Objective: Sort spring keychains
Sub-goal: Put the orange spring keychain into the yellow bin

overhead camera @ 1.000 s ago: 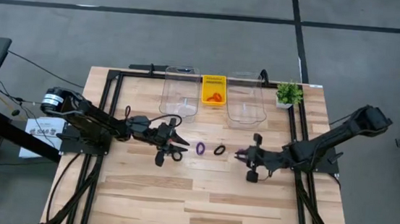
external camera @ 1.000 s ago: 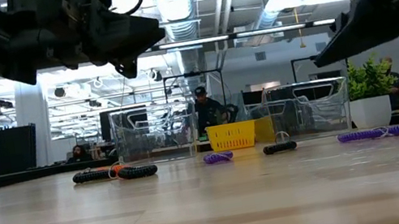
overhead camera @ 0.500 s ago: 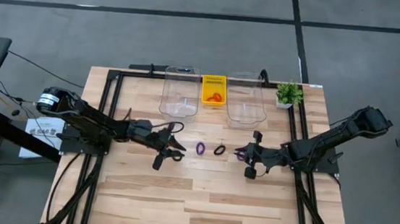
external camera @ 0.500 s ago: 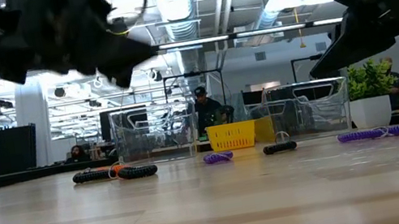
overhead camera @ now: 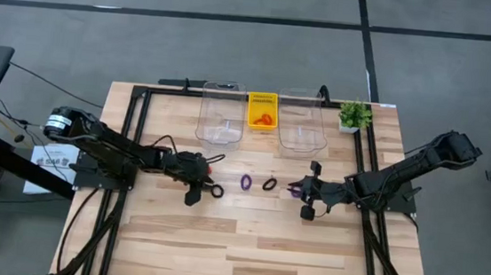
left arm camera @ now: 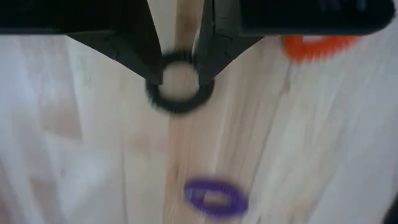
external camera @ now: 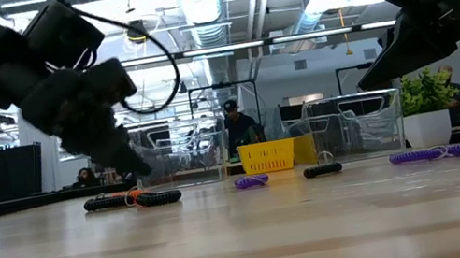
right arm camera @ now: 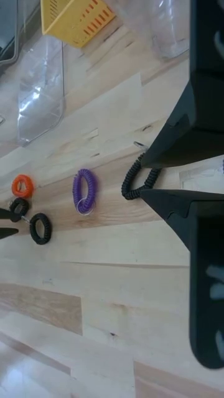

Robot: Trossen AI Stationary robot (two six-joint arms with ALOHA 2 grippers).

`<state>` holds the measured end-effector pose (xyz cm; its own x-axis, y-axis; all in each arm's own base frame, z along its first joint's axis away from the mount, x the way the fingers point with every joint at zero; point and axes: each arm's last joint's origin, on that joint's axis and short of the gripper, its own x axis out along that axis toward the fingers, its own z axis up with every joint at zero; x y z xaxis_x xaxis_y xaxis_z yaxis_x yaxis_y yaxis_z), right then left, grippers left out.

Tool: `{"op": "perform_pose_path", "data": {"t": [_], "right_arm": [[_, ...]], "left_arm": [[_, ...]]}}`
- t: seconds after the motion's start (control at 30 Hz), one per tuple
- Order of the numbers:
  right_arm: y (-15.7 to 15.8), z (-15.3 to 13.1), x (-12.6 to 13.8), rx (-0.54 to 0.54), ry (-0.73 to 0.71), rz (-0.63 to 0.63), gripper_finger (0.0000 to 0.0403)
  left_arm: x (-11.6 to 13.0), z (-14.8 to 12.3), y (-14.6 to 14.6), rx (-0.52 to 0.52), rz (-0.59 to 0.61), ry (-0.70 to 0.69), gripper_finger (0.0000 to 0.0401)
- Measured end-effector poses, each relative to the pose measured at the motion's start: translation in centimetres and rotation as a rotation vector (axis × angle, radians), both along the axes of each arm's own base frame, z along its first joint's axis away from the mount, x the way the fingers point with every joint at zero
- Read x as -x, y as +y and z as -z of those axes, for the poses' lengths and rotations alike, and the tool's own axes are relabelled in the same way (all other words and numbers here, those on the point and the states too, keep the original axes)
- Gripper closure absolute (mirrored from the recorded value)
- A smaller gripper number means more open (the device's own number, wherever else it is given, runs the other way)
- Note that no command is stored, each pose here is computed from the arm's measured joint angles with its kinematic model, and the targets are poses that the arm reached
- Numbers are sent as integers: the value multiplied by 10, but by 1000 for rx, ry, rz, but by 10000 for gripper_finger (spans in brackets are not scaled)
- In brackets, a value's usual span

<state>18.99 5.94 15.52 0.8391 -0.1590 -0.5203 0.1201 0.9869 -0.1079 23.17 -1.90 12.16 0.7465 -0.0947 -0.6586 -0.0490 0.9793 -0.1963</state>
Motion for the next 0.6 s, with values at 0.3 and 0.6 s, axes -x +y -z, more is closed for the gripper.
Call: {"op": "perform_pose_path", "data": {"t": [0.3, 0.6], "right_arm": [[0, 0, 0, 0, 0, 0, 344], [0, 0, 0, 0, 0, 0, 344]], "left_arm": [[12, -16, 0, 37, -81, 10, 302], [14, -16, 2, -64, -190, 15, 302]]}}
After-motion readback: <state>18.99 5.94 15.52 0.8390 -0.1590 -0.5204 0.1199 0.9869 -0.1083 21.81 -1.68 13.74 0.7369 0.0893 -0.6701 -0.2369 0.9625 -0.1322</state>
